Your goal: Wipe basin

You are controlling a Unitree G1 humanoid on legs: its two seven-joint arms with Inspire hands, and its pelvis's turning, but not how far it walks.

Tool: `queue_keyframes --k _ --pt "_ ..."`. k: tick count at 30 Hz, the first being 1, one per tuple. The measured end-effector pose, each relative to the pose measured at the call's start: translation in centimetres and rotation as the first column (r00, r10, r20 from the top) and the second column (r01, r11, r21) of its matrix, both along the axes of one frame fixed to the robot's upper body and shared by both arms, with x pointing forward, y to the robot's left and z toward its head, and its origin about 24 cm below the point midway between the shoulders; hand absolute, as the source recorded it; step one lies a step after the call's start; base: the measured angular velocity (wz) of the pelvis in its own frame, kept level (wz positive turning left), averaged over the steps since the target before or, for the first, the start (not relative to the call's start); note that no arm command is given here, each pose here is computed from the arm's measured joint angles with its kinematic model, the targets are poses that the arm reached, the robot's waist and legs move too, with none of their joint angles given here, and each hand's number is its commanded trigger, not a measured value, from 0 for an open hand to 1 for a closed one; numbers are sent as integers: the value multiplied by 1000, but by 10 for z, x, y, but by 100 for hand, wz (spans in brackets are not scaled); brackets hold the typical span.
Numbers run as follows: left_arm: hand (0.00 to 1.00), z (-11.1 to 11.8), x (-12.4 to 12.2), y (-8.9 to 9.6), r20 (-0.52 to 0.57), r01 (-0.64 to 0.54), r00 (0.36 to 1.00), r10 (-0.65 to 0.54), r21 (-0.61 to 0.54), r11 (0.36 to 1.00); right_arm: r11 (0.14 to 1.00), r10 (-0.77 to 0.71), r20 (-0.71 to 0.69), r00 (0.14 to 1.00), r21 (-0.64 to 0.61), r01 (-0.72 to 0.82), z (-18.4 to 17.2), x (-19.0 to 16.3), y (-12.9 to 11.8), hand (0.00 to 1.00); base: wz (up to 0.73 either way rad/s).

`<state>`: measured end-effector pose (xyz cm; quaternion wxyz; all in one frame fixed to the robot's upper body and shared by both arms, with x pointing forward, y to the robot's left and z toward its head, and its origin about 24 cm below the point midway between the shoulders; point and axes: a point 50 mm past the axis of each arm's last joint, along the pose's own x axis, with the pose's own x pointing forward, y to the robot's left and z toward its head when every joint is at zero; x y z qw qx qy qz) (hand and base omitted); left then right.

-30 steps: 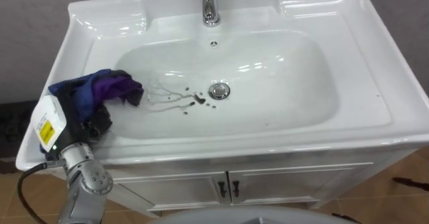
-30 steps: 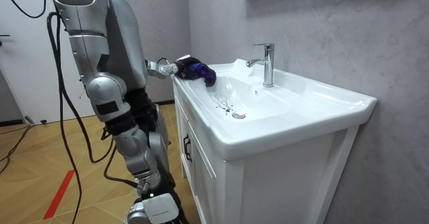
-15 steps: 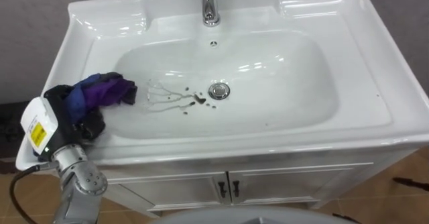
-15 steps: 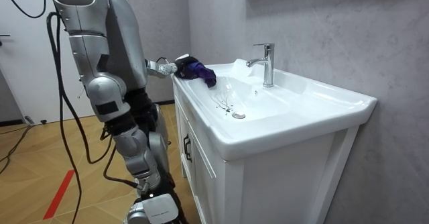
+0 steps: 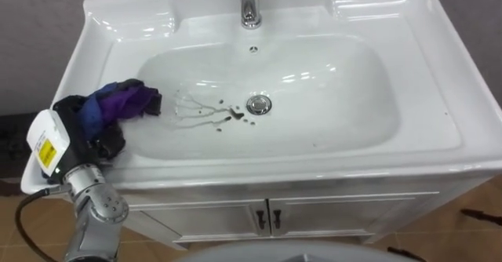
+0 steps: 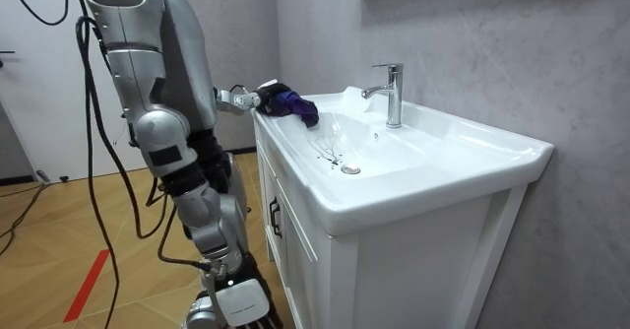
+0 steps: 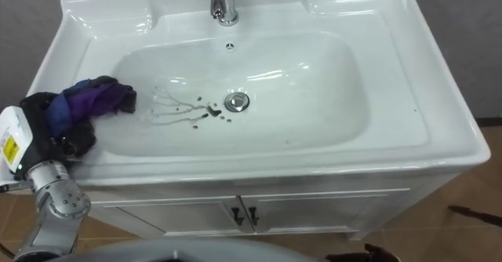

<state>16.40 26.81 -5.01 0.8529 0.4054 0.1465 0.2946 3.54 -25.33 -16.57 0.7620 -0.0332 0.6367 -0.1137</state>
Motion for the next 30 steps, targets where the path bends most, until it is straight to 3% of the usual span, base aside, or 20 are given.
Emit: queue_keyframes --k 10,14,21,30 --pt "100 26 22 -11 60 57 997 -55 -39 998 999 32 33 999 21 -33 -1 10 9 0 19" --pt "100 41 33 -29 121 153 982 -147 -47 987 999 38 51 998 26 -40 -2 12 12 0 3" --pt "100 71 44 -41 265 225 940 -213 -17 974 999 36 68 997 24 -37 -2 12 12 0 -2" --pt "100 78 46 -46 278 257 924 -262 55 965 999 39 68 997 12 -40 -2 12 12 0 0"
